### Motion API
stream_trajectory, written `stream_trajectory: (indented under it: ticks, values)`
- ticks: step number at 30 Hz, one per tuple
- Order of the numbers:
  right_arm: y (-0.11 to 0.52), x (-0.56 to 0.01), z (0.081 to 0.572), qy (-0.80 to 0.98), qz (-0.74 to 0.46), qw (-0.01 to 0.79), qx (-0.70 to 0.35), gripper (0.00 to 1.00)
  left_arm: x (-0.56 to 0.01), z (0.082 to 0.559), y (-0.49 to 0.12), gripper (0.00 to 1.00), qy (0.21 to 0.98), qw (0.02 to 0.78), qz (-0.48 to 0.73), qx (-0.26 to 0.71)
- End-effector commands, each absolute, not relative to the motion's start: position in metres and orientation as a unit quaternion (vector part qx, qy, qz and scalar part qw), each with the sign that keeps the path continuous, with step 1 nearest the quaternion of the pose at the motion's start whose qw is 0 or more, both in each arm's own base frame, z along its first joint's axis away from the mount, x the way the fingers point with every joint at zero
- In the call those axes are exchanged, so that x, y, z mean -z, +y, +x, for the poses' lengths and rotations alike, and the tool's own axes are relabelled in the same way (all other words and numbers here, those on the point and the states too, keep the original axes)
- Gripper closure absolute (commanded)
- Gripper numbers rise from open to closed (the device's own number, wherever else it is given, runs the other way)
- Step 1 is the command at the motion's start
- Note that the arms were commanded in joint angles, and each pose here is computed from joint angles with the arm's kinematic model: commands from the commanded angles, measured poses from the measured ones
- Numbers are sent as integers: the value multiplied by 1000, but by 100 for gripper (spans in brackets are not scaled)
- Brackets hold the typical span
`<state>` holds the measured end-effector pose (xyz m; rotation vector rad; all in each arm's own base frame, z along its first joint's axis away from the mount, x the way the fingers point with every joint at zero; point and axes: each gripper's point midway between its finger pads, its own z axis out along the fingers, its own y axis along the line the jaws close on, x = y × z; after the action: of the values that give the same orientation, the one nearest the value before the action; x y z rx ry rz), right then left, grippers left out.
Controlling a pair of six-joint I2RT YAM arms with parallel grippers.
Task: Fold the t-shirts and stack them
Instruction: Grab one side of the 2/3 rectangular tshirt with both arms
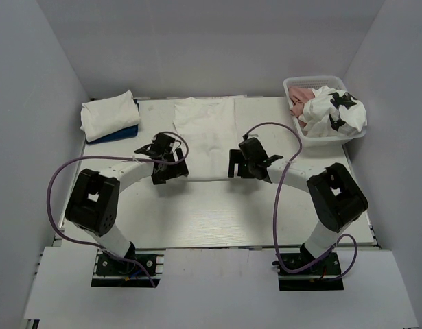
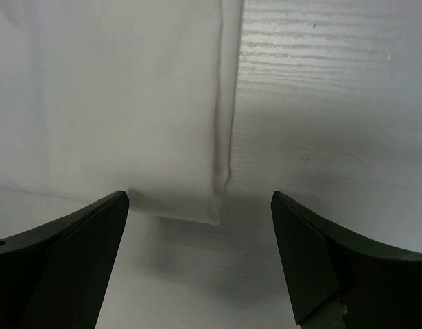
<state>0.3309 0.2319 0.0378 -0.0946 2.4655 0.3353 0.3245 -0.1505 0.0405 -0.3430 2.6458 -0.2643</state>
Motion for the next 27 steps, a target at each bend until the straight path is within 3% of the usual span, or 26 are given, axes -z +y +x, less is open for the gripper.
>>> stream_trajectory:
  ticks: [1,5,8,13,14,16,17,18,20,23,24,27]
  values:
    - [243,-49,331,929,-16,327,-175,10,-49,326,-164,0,953,241,-124,137]
    - [244,-40,335,926,-5,326,-188,10,-36,329,-163,15,955,233,-130,128]
    - [243,-35,334,928,-1,319,-192,10,-19,325,-158,16,961,215,-141,106]
    - [236,-24,329,931,7,312,-189,10,-15,329,-162,31,961,213,-139,112]
    - [234,-20,328,934,12,307,-185,12,-12,327,-163,42,962,207,-138,113]
    - [230,-14,324,936,21,300,-184,17,-11,323,-163,54,962,204,-137,119]
    - [233,-16,325,933,23,301,-194,20,-9,322,-166,67,961,205,-135,128]
    - [229,-10,320,935,26,295,-194,32,-8,317,-166,75,961,203,-133,133]
    - [233,-12,316,934,21,288,-209,45,-7,314,-165,87,960,203,-137,135]
    - [236,-12,313,935,16,280,-218,50,-9,314,-170,88,959,201,-134,147]
    - [240,-13,309,934,10,271,-231,53,-5,313,-169,93,961,196,-135,144]
    - [244,-12,305,935,9,261,-241,70,-1,311,-170,100,962,189,-134,146]
